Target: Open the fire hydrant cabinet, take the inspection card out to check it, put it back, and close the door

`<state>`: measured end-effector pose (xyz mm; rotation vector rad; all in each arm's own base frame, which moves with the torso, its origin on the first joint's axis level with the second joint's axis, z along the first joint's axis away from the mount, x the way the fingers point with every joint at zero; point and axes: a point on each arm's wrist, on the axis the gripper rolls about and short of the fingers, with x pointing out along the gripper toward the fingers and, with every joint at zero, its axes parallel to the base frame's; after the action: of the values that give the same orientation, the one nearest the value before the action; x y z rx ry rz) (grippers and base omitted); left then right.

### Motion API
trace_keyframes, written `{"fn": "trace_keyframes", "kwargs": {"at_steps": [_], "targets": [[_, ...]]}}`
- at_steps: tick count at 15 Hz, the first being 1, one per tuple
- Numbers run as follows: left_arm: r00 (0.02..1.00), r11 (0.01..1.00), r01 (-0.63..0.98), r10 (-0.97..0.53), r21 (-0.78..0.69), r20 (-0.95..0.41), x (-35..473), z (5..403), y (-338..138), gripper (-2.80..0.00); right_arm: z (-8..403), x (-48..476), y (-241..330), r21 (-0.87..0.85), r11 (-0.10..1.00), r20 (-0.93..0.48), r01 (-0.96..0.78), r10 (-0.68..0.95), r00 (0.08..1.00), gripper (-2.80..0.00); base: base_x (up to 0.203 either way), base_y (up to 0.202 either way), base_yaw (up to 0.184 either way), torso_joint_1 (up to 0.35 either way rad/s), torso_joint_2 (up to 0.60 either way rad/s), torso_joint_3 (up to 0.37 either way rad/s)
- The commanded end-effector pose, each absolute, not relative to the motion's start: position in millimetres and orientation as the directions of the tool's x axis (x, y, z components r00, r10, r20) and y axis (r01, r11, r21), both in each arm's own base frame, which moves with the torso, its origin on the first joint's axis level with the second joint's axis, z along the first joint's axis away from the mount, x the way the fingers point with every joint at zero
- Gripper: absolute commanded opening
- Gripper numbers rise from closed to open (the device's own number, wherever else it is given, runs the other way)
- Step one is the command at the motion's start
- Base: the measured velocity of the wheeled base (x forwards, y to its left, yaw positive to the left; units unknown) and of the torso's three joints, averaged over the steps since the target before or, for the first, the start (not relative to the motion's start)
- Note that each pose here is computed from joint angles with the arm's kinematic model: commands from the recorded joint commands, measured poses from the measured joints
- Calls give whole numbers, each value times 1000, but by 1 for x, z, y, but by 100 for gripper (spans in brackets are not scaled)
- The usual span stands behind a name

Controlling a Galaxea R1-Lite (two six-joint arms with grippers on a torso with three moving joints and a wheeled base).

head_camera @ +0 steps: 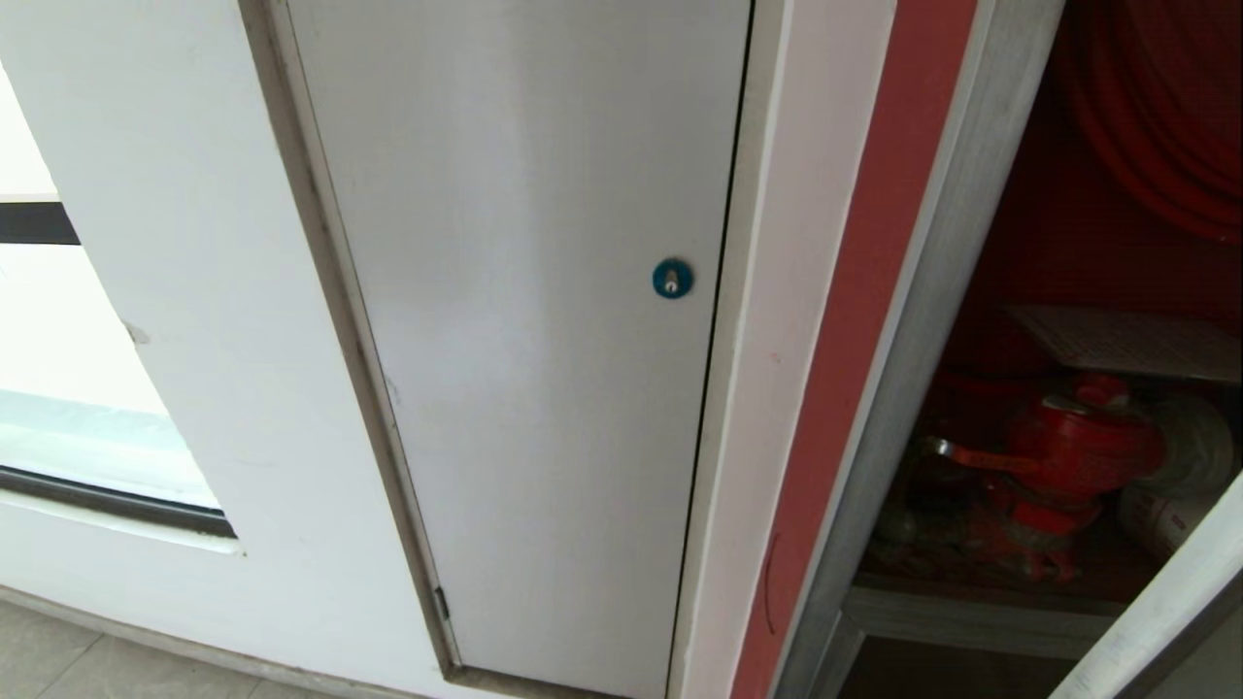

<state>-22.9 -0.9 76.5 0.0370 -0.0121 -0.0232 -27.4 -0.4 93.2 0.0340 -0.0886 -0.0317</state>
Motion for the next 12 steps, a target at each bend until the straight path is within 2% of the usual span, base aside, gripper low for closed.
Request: {"fn": "trace_keyframes", "kwargs": {"at_steps": [1,6,12], "targets": [[1000,999,23,-23,37,5,-22,75,-1,-280,116,-36,0,33,999,125,29,-33,992,-280,0,0,0,0,0,0],[1000,999,23,-23,37,5,-22,75,-1,-280,191,-38,3,19,992,60,-129,127,990,-280,0,0,0,0,0,0],[1000,999,23,-23,35,5,-22,75,-1,-280,250,6,10,50,905,-46,-424,426,904,-280,0,0,0,0,0,0]]}}
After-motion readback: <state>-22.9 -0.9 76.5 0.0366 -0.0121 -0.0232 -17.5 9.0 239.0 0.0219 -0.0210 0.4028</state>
